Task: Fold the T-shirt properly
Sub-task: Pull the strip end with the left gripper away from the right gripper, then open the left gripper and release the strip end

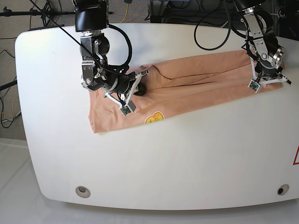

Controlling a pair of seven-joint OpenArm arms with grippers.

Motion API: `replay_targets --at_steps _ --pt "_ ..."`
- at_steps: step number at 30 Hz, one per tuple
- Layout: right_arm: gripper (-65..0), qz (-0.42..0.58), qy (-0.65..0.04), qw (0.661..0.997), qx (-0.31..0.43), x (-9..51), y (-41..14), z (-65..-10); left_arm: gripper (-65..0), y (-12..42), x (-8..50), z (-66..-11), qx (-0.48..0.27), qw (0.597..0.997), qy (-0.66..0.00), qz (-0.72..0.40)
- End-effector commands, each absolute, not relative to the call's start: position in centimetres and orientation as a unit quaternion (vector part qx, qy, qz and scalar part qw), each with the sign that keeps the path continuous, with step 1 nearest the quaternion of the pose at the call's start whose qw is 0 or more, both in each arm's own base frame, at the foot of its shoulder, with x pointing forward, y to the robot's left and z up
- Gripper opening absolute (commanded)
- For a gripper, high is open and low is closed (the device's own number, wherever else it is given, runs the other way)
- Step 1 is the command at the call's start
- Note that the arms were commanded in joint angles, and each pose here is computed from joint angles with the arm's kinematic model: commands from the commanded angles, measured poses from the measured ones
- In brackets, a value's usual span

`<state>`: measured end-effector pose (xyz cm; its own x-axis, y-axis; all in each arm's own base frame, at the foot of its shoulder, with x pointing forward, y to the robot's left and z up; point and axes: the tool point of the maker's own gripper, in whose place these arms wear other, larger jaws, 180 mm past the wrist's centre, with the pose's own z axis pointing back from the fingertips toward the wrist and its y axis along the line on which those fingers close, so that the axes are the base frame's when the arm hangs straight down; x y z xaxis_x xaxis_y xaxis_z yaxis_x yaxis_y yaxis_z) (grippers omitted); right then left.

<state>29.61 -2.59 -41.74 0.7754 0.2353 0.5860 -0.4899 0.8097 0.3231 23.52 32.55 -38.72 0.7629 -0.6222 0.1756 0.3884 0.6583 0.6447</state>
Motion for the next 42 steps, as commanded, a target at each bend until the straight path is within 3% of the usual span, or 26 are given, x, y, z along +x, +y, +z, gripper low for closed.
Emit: replay_targets --at_steps 1,9,12,18,20,32,42 --pt "-65.0 0.202 -0.289 0.906 0.236 30.6 -2.5 -40.7 -61.4 33.2 24.5 -37.2 0.323 0.88 -0.208 -0.278" --pt "-65.0 0.202 -0.287 0.906 0.237 30.5 -2.5 -40.8 -58.0 33.3 24.6 -37.2 0.324 0.881 -0.207 -0.276" --pt "-65.0 0.202 -0.287 0.906 0.237 30.5 -2.5 -40.8 -50.2 33.3 24.6 -37.2 0.324 0.88 -0.209 -0.277" --pt "-65.0 0.202 -0.288 0.906 0.236 30.6 -2.5 -40.7 -28.7 33.7 24.5 -36.9 0.327 0.881 -0.211 -0.268" --pt "-65.0 0.202 -0.288 0.906 0.236 30.6 -2.5 -40.7 -24.9 34.2 24.8 -36.4 0.332 0.881 -0.216 -0.258" --pt "-65.0 0.202 -0.288 0.906 0.236 30.6 -2.5 -40.7 -24.4 37.9 25.9 -33.1 0.368 0.878 -0.241 -0.189" --pt "-65.0 0.204 -0.297 0.903 0.236 30.8 -2.4 -40.1 -24.4 38.9 24.7 -33.2 0.376 0.879 -0.225 -0.189"
